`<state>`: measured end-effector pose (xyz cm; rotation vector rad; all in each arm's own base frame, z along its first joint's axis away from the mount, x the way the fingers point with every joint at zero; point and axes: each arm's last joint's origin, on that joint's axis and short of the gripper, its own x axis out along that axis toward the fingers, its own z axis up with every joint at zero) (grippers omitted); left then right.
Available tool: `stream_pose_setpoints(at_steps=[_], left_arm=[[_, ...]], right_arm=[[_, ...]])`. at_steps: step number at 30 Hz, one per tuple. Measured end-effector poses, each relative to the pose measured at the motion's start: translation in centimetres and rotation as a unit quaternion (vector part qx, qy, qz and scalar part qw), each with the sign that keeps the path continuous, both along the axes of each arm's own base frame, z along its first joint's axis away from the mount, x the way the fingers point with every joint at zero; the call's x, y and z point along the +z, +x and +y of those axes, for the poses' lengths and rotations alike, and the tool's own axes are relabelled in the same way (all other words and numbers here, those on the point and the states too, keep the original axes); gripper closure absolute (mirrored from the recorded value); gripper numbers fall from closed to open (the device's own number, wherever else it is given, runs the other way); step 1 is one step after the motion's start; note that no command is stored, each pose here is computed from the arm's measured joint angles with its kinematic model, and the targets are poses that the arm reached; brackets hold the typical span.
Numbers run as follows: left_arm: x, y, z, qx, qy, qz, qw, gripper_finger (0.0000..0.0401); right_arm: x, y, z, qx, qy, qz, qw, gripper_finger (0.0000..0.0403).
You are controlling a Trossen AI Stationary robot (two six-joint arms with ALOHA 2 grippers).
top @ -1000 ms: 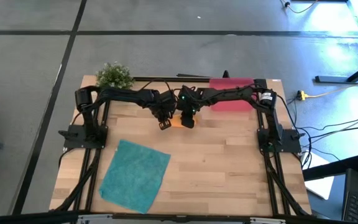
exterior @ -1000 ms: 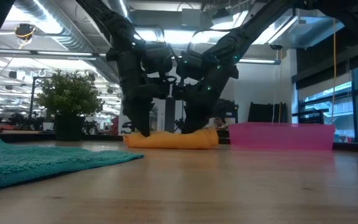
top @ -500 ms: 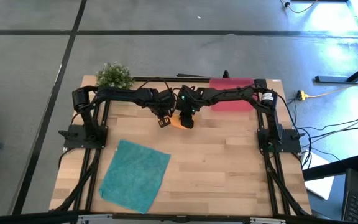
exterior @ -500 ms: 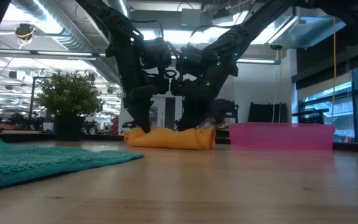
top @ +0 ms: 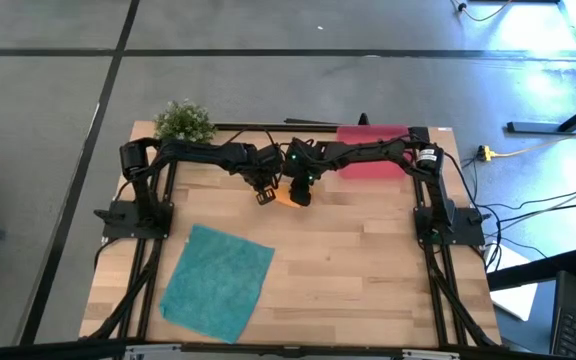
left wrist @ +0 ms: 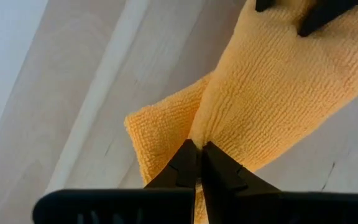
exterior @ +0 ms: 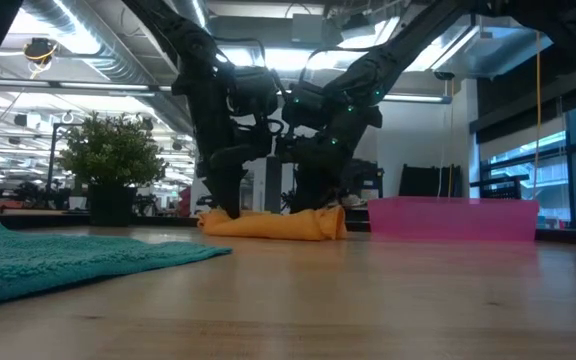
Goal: Roll microfiber towels into tight, uniform cylinder then place into a basket
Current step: Fold the orange microfiber towel
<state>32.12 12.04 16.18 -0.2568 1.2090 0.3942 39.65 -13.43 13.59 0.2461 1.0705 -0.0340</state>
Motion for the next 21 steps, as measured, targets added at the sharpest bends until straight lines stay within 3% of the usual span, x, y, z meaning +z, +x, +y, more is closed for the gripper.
stream_pose_setpoints(at_steps=[9,19,21], left_arm=[[0.1,-0.5,0.6,0.056,-0.021,-0.001,0.998,0.0343],[2.3,-1.9,-0.6,0.038,-0.025,0.019,0.999,0.0345],[3.8,-2.0,-0.9,0.034,-0.016,-0.007,0.999,0.0344]], right_arm=[[0.0,0.0,0.0,-0.006,0.005,0.004,1.000,0.0260],[0.4,0.1,0.1,-0.005,0.006,-0.003,1.000,0.0258],[-0.3,-0.4,0.1,-0.006,0.014,0.023,1.000,0.0257]])
